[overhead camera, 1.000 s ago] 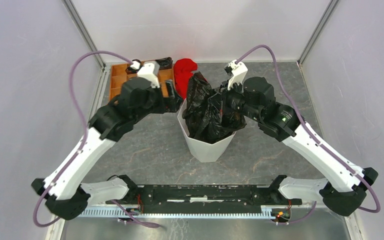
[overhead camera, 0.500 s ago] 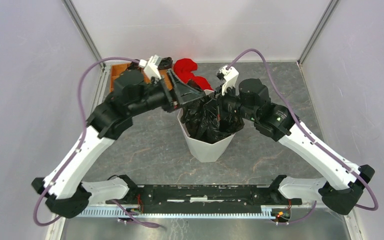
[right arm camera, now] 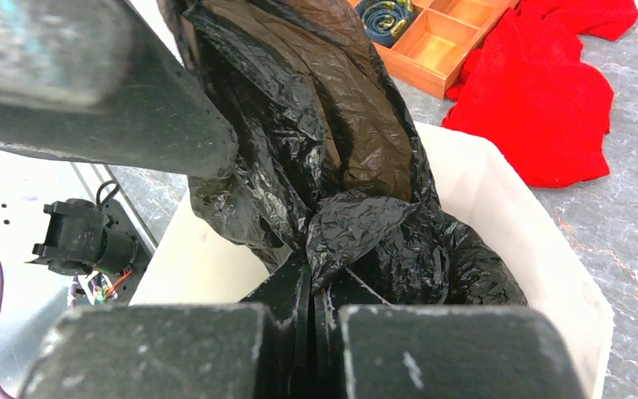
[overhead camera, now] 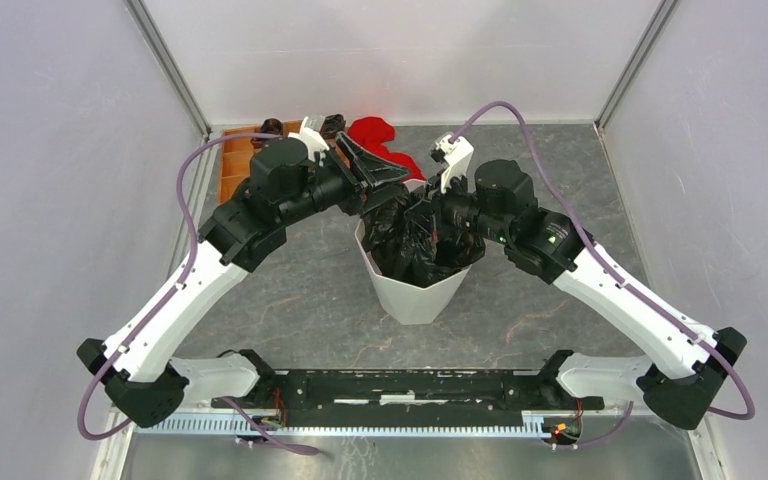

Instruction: Put the trash bags into the trash bin

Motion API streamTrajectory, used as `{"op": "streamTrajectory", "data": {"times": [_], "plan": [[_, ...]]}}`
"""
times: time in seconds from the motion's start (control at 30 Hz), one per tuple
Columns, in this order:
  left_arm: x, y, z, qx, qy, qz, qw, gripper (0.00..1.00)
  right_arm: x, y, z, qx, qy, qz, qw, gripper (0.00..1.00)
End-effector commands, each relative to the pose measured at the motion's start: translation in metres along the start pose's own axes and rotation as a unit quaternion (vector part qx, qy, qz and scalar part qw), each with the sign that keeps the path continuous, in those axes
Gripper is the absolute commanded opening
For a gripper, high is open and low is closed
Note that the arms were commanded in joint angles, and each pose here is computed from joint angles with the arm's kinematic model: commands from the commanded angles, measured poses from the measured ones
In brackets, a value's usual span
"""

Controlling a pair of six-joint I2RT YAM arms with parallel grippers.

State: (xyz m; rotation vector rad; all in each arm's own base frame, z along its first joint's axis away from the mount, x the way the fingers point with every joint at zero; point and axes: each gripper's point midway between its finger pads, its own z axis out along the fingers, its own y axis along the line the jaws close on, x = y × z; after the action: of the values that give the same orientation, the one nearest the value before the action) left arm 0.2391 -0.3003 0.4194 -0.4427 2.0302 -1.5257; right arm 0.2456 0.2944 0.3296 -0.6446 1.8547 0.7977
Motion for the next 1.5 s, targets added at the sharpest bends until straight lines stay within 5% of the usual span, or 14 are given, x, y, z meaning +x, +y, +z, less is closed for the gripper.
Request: {"op": "streamTrajectory", "data": {"times": [0.0,0.57,0.7,1.07,1.2,1.3,1.4,1.47], "plan": [[-0.009,-0.004,-0.007,-0.002,-0.031,-0.040,0.999,0.57,-0.021,0.002,-0.004,-0.002,-0.036,-0.011,0.999,0.00],[-0.020,0.009,0.008,-0.060,-0.052,-0.030,0.996,0.60,-0.024,0.004,0.001,-0.007,-0.039,-0.003,0.999,0.00],[-0.020,0.020,0.015,-0.079,-0.049,-0.024,0.995,0.47,-0.024,0.004,0.001,-0.007,-0.038,-0.002,0.999,0.00],[-0.028,0.036,0.005,-0.116,-0.080,-0.007,0.990,0.41,-0.023,0.008,0.003,-0.018,-0.038,0.005,0.999,0.05],[-0.027,0.036,0.004,-0.113,-0.076,0.012,0.991,0.26,-0.020,0.010,0.004,-0.025,-0.033,0.004,0.999,0.09],[-0.025,0.027,0.001,-0.090,-0.067,0.043,0.993,0.04,-0.021,0.015,-0.001,-0.040,-0.034,-0.020,0.998,0.26],[-0.013,0.014,-0.004,-0.053,-0.030,0.089,0.994,0.02,-0.024,0.016,-0.013,-0.049,-0.031,-0.074,0.996,0.68],[-0.004,0.009,-0.010,-0.033,-0.006,0.120,0.992,0.02,-0.025,0.013,-0.024,-0.041,-0.033,-0.104,0.993,0.84]]}}
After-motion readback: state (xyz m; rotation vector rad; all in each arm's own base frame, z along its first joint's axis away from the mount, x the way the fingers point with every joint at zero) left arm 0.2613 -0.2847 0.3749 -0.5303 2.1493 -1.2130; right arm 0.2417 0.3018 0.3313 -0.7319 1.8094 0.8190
